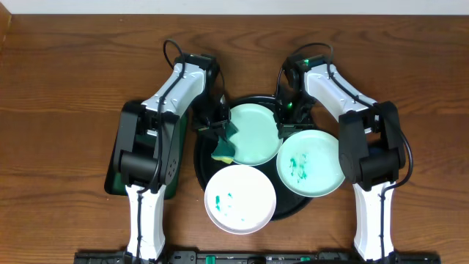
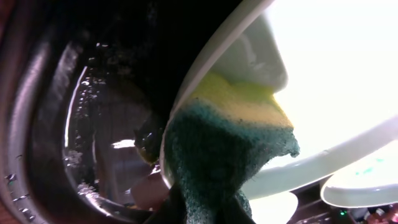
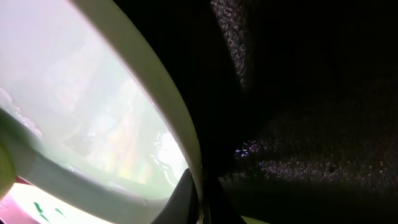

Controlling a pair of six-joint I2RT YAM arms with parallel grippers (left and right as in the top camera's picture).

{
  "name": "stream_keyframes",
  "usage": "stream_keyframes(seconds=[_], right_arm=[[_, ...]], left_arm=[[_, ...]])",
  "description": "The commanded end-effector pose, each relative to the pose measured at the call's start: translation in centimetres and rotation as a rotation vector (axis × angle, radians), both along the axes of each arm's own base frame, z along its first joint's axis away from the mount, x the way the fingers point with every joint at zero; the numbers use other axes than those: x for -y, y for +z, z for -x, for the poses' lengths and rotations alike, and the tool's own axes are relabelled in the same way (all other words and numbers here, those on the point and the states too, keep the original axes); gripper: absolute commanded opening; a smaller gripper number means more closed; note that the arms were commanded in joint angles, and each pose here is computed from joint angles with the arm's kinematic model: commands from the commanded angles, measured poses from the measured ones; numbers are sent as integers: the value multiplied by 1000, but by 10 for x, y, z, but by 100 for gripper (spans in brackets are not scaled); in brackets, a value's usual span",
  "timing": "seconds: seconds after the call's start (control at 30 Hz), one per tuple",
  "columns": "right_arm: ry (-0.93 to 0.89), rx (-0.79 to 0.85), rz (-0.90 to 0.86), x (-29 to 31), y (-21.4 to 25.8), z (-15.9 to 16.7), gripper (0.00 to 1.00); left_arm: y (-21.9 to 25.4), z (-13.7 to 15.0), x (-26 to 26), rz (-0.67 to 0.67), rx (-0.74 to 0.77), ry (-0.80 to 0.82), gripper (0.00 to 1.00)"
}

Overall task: Clean dirty plates on tray and stack at the side
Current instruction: 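Rub the sponge around the top plate's surface with the left gripper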

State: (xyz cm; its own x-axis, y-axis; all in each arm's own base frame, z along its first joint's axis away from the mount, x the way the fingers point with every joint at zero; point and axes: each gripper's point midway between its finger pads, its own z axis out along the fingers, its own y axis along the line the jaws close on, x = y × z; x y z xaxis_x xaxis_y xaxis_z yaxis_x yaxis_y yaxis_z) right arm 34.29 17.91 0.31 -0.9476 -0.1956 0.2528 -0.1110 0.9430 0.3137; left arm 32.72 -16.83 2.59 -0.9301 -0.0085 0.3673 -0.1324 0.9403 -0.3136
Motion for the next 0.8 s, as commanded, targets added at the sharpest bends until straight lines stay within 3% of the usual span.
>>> stream_keyframes(seconds=[0.0, 0.3, 0.47, 0.57, 0.77], right_arm=[[46, -14, 124, 24, -21, 6, 1], [43, -13, 124, 24, -21, 6, 1], [43, -14, 122, 23, -21, 6, 1], [43, -15, 122, 23, -21, 6, 1], [44, -13, 121, 23, -21, 6, 1]], left_arm=[[-4, 3, 10, 90, -26, -12, 7], [11, 3, 61, 316, 14, -60, 8], [24, -11, 90, 470, 75, -53, 8], [21, -19, 92, 466, 110, -50, 8], [0, -35, 75, 313, 197, -67, 8]])
